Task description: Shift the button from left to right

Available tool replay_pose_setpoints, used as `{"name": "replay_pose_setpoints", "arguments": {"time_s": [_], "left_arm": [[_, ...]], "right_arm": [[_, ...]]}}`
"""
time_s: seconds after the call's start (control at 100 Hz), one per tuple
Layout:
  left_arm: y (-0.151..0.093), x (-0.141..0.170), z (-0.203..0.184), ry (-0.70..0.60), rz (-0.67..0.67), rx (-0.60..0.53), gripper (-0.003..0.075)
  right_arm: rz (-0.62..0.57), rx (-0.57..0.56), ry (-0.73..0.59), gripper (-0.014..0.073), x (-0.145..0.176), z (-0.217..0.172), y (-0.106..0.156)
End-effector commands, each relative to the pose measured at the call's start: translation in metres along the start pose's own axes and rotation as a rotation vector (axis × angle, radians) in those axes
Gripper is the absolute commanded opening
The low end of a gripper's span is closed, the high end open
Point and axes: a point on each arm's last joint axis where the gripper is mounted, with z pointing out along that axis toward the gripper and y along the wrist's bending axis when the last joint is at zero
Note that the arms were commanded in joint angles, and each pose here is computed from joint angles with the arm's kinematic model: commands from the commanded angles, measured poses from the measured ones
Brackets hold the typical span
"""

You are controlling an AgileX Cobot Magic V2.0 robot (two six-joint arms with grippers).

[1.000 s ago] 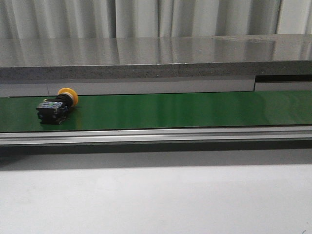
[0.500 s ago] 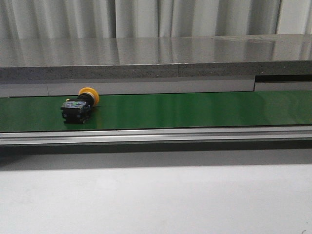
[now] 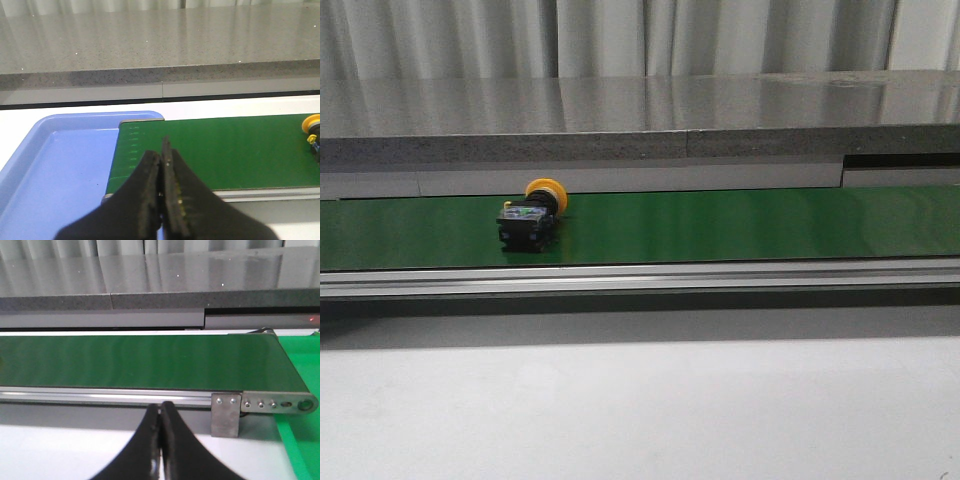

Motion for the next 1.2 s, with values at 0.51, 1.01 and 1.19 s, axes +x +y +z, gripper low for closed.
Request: {"name": "replay_pose_setpoints", "arguments": {"time_s": [0.51, 1.01, 1.19], "left_arm": [[0.000, -0.017, -0.002, -0.109, -0.038, 0.003, -0.0021], [0.000, -0.017, -0.002, -0.109, -0.038, 0.003, -0.0021], [0.000, -0.017, -0.002, -0.109, -0.038, 0.003, -0.0021]], "right_arm": [[0.010, -0.012, 0.021, -0.0067, -0.107, 0.004, 0.008], [0.020, -0.007, 0.499, -0.0067, -0.151, 0.096, 0.012], [0.026, -0.003, 0.593, -0.0002, -0.137, 0.114, 0.011]]}}
